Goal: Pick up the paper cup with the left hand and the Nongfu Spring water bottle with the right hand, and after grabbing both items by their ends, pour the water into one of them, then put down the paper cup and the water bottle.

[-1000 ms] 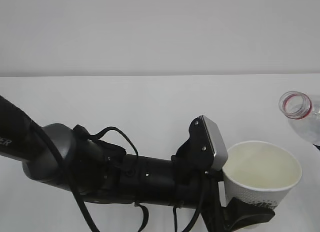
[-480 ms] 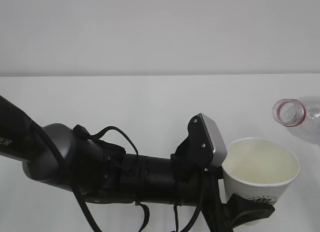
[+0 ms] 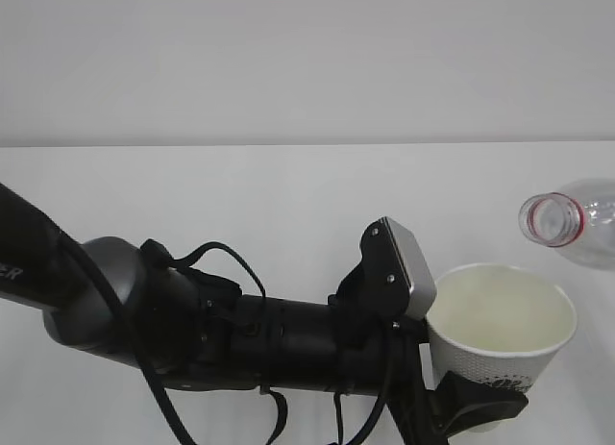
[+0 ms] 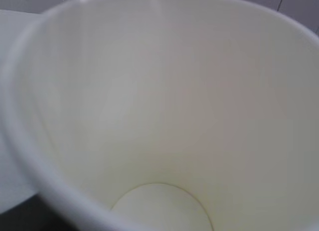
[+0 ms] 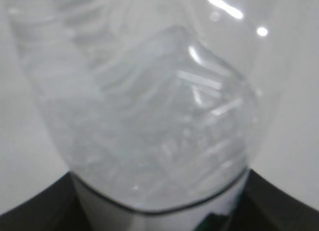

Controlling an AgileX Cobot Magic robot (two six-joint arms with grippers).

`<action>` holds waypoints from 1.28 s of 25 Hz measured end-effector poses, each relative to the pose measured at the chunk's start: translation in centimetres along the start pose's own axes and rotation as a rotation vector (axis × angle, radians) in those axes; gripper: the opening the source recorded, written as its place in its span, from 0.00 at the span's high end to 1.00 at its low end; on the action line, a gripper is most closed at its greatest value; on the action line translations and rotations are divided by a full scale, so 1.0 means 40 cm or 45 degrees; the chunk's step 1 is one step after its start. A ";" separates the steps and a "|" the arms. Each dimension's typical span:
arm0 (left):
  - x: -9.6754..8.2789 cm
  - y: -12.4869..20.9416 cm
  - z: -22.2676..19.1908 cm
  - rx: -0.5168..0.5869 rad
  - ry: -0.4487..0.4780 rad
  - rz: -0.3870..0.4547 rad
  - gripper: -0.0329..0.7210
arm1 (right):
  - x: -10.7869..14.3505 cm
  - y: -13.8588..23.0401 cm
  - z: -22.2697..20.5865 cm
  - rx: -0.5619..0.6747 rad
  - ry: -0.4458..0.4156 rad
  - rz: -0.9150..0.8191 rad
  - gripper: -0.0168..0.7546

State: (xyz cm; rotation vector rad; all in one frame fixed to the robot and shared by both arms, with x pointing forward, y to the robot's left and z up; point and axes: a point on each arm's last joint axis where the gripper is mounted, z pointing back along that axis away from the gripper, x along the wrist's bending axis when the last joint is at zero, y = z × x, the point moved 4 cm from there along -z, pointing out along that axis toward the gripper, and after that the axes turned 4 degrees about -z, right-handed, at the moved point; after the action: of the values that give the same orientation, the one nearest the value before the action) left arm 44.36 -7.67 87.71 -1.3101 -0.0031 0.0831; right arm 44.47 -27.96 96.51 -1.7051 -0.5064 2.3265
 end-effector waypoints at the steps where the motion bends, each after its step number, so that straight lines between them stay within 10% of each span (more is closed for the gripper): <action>1: 0.000 0.000 0.000 0.000 0.000 0.000 0.26 | -0.001 -0.001 0.000 -0.003 0.005 0.002 0.37; 32: 0.000 0.000 0.000 -0.001 -0.001 0.001 0.26 | -0.023 0.003 0.001 0.017 0.088 0.143 0.37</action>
State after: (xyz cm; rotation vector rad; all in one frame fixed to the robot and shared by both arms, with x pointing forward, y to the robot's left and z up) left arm 44.38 -7.67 87.71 -1.3105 -0.0034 0.0846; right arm 44.73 -28.41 97.29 -1.8458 -0.3918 2.3302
